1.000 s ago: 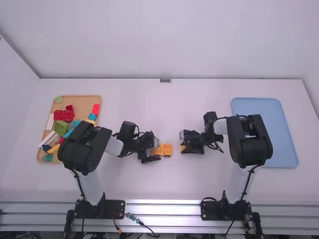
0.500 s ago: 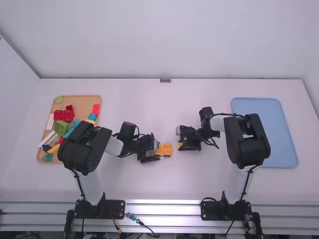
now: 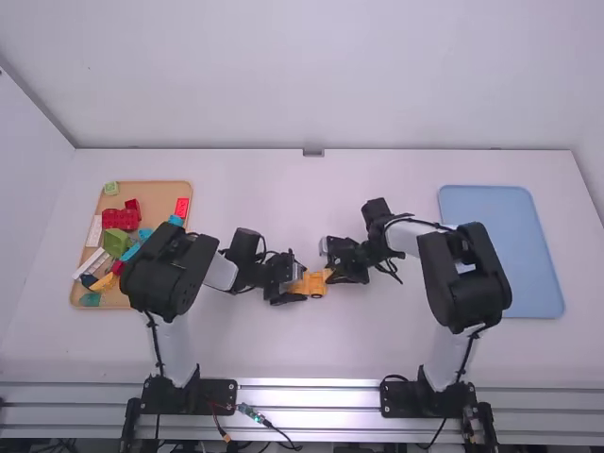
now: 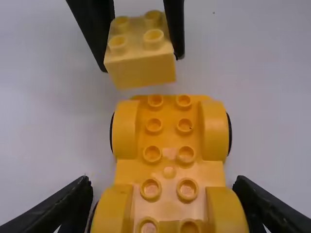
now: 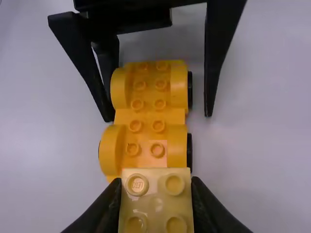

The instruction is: Assemble lego blocks to make yellow taxi

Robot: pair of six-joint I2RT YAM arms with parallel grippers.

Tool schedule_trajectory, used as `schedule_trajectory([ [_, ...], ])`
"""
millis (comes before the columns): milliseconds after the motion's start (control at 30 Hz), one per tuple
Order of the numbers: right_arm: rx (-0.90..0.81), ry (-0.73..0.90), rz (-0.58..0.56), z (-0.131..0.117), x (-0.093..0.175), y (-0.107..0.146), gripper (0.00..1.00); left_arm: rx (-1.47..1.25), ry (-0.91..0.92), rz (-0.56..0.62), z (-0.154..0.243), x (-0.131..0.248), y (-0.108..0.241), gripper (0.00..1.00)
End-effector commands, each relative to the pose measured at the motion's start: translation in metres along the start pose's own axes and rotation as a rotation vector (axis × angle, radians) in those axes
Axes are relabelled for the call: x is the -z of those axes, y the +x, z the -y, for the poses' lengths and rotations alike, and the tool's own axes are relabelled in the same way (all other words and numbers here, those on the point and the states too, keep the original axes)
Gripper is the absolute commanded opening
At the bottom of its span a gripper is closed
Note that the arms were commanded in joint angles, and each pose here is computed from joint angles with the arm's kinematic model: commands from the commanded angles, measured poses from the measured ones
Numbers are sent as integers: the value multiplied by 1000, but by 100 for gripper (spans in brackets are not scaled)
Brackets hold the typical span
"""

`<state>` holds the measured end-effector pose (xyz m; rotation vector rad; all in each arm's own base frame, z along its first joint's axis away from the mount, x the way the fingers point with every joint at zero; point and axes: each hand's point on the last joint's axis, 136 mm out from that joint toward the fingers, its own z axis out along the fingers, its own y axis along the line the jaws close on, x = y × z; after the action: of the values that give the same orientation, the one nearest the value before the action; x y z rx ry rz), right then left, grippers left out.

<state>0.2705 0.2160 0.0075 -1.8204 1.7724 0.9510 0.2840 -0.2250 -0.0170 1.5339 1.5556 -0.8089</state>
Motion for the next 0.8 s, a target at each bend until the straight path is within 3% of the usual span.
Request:
schedule_trajectory([
  [0,-34,21,-9,4,1,-8,8,9,23,-2,1,-4,5,74],
  [233,-39,27,-18,5,-7,-15,0,7,18,-4,-7,-5,2,65],
  [567,-25,42,-4,9,-13,-24,0,13,7,-28,-8,-4,7,64],
  [767,-28,94,-59,18,-23,-27,0,11,-24,-73,-13,-4,14,59],
])
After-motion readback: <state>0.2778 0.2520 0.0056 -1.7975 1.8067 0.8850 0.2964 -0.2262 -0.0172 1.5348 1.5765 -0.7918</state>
